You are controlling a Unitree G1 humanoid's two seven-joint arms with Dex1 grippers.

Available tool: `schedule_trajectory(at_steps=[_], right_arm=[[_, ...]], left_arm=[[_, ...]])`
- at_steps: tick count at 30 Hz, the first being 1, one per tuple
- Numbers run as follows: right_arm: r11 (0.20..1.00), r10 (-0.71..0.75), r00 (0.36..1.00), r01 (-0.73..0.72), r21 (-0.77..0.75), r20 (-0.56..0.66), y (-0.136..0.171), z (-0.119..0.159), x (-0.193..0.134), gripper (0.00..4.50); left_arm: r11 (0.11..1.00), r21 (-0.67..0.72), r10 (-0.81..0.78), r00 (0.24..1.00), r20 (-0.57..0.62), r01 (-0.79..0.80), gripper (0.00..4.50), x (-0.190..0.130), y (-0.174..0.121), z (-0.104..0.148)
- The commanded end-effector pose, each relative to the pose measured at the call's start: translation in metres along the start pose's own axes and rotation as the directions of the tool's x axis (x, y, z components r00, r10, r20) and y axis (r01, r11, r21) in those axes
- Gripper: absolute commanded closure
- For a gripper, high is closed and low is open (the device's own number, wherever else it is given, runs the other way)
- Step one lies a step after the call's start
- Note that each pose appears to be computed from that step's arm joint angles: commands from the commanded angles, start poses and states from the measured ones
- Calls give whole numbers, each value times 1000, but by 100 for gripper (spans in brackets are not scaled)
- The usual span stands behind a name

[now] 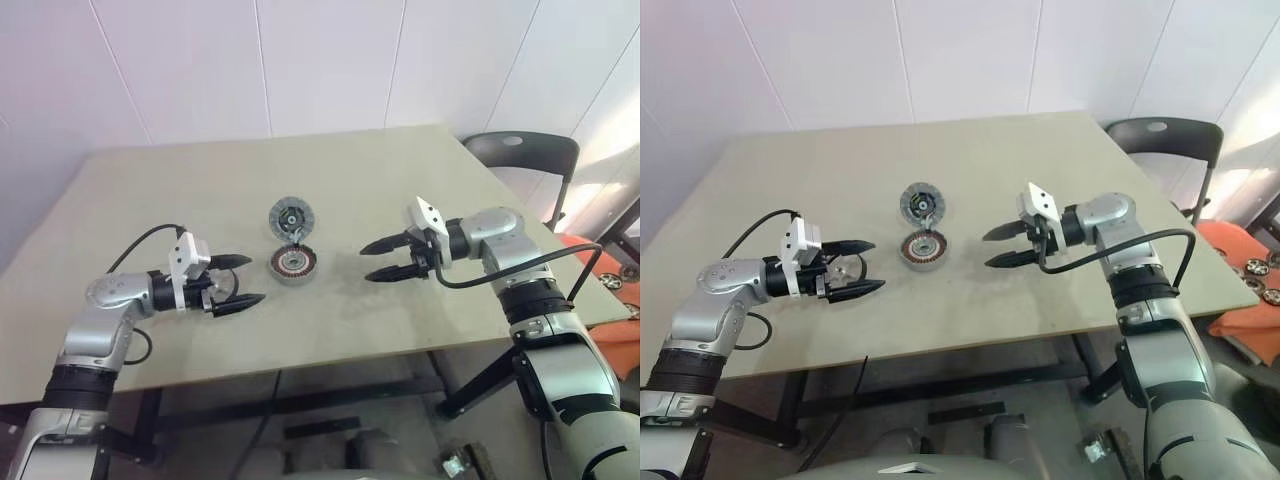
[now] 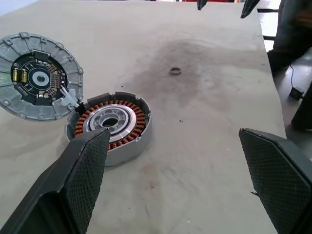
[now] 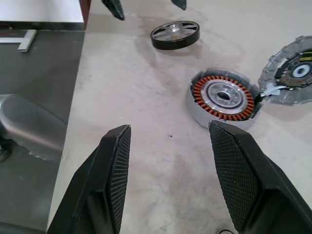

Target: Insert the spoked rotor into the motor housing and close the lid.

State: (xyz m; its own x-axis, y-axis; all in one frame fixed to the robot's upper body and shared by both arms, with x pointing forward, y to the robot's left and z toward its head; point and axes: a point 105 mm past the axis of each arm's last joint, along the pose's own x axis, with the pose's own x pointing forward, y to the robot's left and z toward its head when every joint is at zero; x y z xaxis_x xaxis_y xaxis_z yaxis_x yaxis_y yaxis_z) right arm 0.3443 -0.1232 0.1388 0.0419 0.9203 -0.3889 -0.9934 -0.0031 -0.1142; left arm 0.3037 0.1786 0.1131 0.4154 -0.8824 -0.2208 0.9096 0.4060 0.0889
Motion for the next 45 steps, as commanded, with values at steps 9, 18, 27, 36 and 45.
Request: schedule_trajectory(at_steps=[9,18,27,36,45], right_arm=[[998,-17,1000,18,-55,19,-7,13,-4,184],[998,-22,1000,22,-51,14,-9,13,-3,184],[999,-16,1000,17,-51,11,-7,11,-3,184],[997,-20,999,23,-70,32,-5,19,2,184],[998,7,999,-4,-63,36,7,13,-8,184]], left_arm=[[996,57,66,997,33,-68,0,-15,11,15],[996,56,70,996,53,-73,0,-13,8,17],[995,51,82,996,47,-85,0,-19,4,14],[994,48,94,993,70,-98,0,-18,3,18],[996,35,83,995,52,-85,0,-21,2,13]])
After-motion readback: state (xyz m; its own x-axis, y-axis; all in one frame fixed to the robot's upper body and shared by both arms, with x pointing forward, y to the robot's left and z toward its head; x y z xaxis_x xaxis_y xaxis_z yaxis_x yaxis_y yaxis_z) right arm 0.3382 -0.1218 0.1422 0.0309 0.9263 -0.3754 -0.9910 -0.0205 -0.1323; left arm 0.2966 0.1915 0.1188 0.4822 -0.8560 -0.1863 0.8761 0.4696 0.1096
